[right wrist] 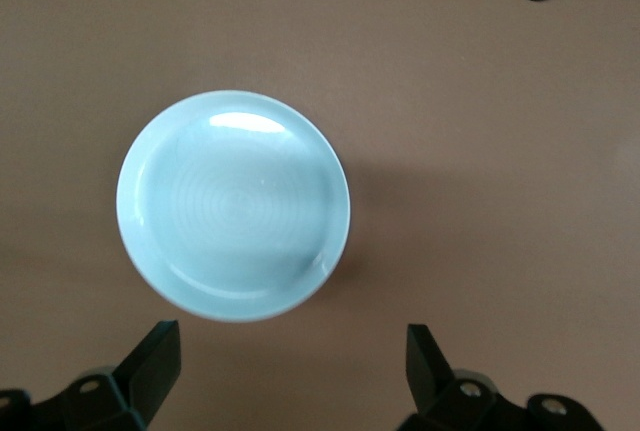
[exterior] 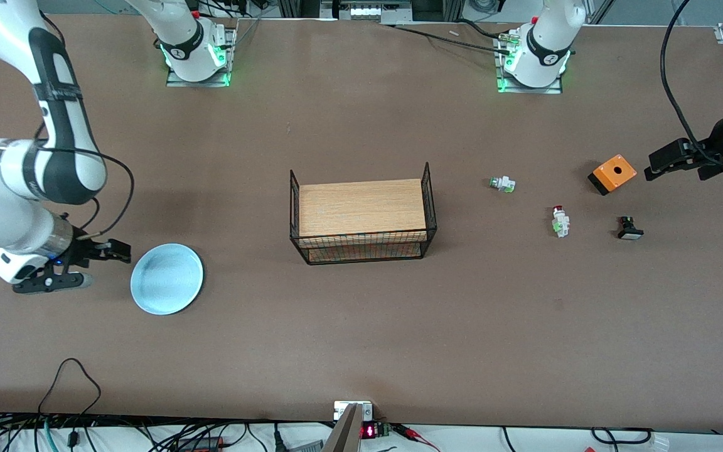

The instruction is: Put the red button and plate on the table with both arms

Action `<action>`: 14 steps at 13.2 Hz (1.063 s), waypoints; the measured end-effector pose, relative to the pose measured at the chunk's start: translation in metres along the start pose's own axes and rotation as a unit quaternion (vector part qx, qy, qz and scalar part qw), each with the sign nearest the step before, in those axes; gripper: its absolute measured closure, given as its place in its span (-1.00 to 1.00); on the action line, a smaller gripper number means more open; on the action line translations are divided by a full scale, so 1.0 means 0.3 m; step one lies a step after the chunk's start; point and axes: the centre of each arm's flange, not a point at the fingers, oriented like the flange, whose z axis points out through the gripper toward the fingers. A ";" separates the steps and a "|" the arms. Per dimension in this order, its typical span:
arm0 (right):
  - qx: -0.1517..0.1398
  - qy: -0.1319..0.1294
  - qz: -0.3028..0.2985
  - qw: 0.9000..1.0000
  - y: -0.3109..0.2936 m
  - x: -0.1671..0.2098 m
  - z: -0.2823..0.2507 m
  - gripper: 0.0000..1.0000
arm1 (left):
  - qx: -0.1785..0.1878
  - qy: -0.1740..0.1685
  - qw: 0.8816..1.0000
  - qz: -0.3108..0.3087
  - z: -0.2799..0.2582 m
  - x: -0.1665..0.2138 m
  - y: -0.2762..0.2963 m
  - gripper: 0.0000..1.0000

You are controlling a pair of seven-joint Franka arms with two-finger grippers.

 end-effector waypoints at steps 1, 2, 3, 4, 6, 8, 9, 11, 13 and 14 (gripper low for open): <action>-0.001 -0.017 0.000 1.000 0.003 -0.015 -0.072 -1.00 | 0.000 0.001 1.000 0.000 -0.002 -0.001 0.001 -1.00; 0.000 -0.035 0.006 0.999 0.007 -0.036 -0.150 -1.00 | 0.000 0.001 1.000 0.001 -0.004 -0.002 0.002 -1.00; 0.000 -0.047 0.015 0.999 0.013 -0.063 -0.231 -1.00 | 0.000 0.002 1.000 0.001 -0.006 -0.002 0.005 -1.00; 0.000 -0.053 0.021 0.998 0.019 -0.096 -0.313 -1.00 | 0.000 0.002 1.000 0.002 -0.006 -0.002 0.007 -1.00; 0.002 -0.055 0.027 0.998 0.019 -0.170 -0.464 -1.00 | 0.000 0.004 1.000 0.002 -0.011 -0.002 0.009 -1.00; 0.003 -0.052 0.027 0.998 0.000 -0.256 -0.611 -1.00 | 0.000 0.006 1.000 0.002 -0.019 -0.003 0.007 -1.00; 0.003 -0.045 0.028 0.999 -0.012 -0.293 -0.673 -1.00 | 0.000 0.007 1.000 0.001 -0.023 -0.003 0.005 -1.00; 0.002 -0.033 0.035 0.999 -0.008 -0.354 -0.750 -1.00 | 0.000 0.009 1.000 0.001 -0.029 -0.005 0.005 -1.00; 0.002 -0.030 0.045 0.999 0.023 -0.401 -0.771 -1.00 | 0.000 0.010 1.000 0.003 -0.034 -0.008 0.012 -1.00; 0.003 -0.030 0.047 0.998 0.029 -0.422 -0.776 -1.00 | 0.000 0.011 1.000 0.004 -0.036 -0.009 0.014 -1.00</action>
